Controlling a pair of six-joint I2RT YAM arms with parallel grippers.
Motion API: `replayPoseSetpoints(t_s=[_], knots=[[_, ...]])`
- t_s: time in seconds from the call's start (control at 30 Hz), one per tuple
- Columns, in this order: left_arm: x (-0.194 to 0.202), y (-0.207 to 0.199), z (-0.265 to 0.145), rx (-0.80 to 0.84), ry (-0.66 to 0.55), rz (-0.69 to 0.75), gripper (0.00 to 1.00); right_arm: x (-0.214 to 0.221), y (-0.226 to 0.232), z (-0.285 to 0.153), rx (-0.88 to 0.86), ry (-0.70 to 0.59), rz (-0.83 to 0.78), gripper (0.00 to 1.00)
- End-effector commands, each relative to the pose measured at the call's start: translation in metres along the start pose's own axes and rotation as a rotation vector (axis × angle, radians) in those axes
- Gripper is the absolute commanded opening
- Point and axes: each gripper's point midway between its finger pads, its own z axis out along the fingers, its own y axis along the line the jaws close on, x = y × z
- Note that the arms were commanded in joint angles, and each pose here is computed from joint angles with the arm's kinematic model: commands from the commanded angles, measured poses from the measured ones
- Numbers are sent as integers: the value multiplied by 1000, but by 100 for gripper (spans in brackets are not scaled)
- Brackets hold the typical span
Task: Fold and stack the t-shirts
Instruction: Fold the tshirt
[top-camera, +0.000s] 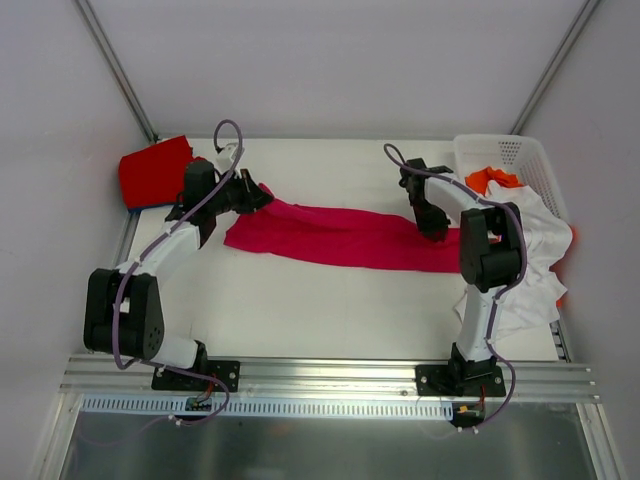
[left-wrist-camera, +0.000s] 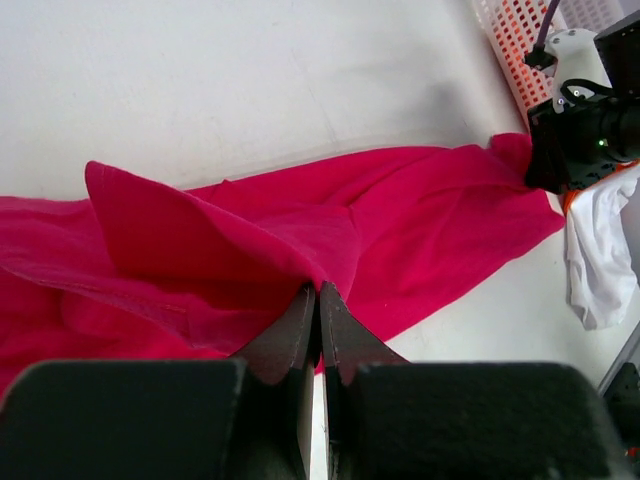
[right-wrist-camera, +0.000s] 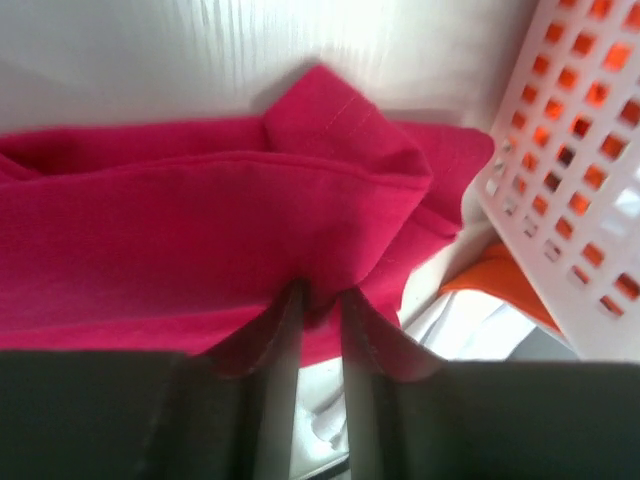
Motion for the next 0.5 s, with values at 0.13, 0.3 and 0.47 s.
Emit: replayPoseSetpoints(t_s=[0.13,0.3,0.47], knots=[[9,7,-21,-73,-58,101,0,29,-15,-15,35,-7,64,100],[26,33,-23,-189,-47,85,0,41,-23,-17,69,-14,79,100],[43,65,-35,-355,-52,72,0,40,-32,-35,72,-72,102,100]])
